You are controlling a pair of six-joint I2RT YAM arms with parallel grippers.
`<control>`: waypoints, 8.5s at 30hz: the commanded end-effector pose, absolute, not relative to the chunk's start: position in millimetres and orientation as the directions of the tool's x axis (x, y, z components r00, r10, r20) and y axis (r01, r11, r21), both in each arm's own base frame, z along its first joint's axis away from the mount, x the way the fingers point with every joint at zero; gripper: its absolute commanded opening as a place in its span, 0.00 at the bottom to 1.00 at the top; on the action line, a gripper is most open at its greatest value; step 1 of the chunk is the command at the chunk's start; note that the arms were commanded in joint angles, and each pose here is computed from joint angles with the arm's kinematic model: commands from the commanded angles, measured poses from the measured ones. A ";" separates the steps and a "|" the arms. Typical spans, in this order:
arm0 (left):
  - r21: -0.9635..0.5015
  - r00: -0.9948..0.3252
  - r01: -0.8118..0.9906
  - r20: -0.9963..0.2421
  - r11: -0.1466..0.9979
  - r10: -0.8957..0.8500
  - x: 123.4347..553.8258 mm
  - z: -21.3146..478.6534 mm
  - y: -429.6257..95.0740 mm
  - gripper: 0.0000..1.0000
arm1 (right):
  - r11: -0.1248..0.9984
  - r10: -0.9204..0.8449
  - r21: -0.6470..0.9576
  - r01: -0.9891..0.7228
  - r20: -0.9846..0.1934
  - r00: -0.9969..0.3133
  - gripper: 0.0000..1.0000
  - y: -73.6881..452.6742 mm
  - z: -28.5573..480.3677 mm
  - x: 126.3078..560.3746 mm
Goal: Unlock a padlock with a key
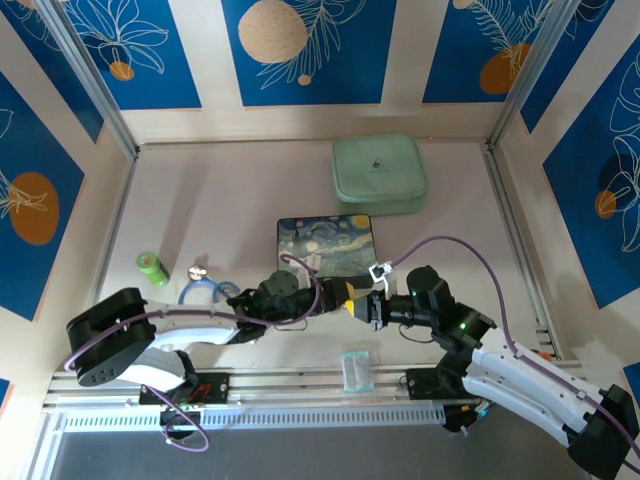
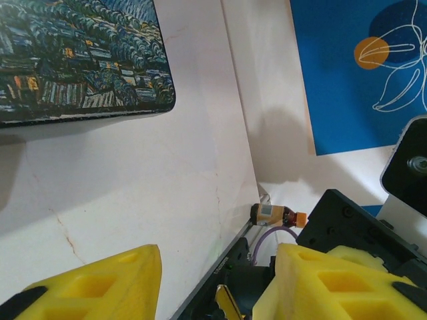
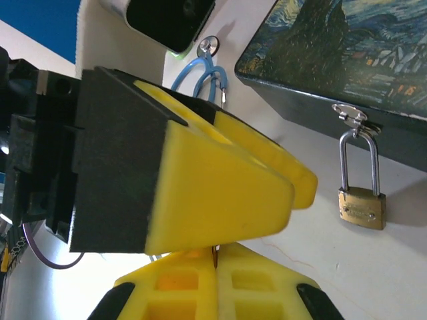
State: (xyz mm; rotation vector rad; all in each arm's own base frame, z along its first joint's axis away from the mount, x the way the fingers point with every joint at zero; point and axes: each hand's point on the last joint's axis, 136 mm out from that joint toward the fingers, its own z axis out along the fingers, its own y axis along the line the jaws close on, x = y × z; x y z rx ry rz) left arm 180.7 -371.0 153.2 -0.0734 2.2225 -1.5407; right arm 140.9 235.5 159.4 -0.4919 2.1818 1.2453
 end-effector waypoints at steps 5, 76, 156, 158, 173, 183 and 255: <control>-0.951 -0.909 0.160 -0.246 0.264 -0.336 182.7 169.4 -379.7 0.23 | 0.505 -0.019 0.634 -0.586 -0.671 -0.742 0.00 239.0 164.0 149.2; -0.874 -0.740 0.392 -0.484 0.286 -0.467 208.2 222.8 -343.9 0.29 | 0.227 0.112 0.858 -0.461 -0.493 -0.863 0.00 259.8 221.2 165.5; -0.890 -0.587 0.345 -0.452 0.298 -0.672 228.7 256.0 -298.1 0.00 | 0.139 0.289 0.935 -0.326 -0.353 -0.890 0.00 274.0 226.1 192.9; -0.882 -0.583 0.337 -0.470 0.329 -0.662 228.8 252.4 -295.2 0.00 | 0.147 0.290 0.934 -0.325 -0.355 -0.889 0.00 272.1 225.3 192.2; -0.656 -0.635 0.253 -0.667 0.711 -0.390 223.8 202.3 -273.5 0.72 | 0.482 0.192 0.848 -0.223 -0.350 -0.917 0.00 240.2 175.3 186.3; -0.502 -0.676 0.222 -0.697 0.836 -0.240 210.4 135.8 -304.8 0.75 | 0.663 0.225 0.740 -0.109 -0.337 -0.914 0.00 208.1 141.5 189.4; -0.778 -0.823 -0.039 -0.332 0.627 -0.462 213.3 78.7 -358.5 0.07 | 0.443 0.413 0.833 0.331 0.138 -0.900 0.00 212.9 43.9 164.1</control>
